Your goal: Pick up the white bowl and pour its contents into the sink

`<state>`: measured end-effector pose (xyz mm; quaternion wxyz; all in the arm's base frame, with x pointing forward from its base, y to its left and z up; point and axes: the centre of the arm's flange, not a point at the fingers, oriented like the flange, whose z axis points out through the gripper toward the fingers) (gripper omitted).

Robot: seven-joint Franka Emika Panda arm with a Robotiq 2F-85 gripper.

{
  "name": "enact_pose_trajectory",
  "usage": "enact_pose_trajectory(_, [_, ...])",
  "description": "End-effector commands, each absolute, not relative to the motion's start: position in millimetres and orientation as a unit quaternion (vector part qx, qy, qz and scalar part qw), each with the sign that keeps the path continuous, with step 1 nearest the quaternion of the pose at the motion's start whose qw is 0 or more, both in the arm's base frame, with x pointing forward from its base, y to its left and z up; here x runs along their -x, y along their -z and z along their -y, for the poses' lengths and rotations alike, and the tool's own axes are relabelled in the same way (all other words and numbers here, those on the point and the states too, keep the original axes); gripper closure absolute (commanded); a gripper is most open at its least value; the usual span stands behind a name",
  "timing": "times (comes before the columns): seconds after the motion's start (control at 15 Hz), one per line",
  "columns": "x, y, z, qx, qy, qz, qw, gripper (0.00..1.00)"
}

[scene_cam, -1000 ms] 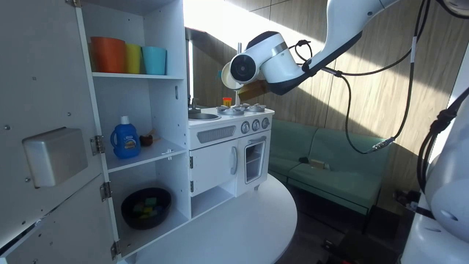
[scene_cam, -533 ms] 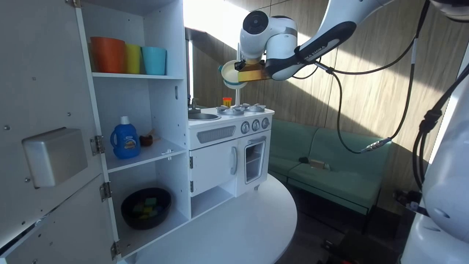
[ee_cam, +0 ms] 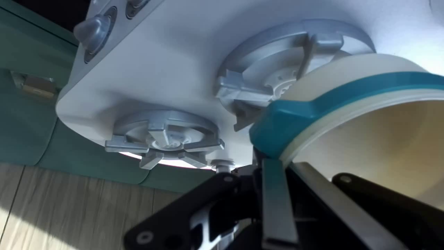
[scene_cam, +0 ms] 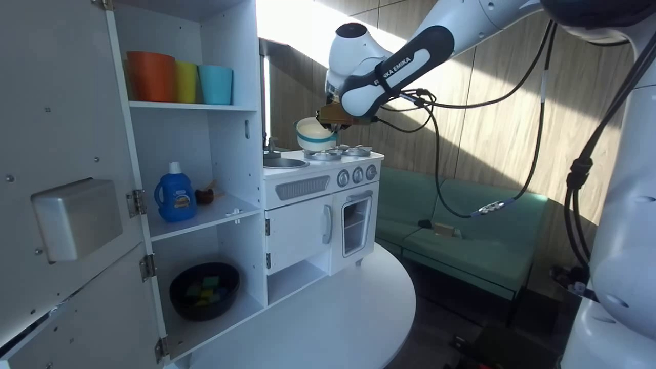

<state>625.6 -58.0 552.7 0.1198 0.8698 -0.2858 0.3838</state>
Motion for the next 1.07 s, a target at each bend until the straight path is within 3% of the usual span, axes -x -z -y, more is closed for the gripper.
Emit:
enact_pose_trajectory(0.0, [-650,-622,72,-0.886,-0.347,0.290,0.105,0.92])
enact_pose_trajectory(0.4, [-645,-665,105,-0.899,-0.266,0.323,0.130,0.92])
enact_pose_trajectory(1.0, [-665,-631,101,-0.917,-0.215,0.320,0.105,0.92])
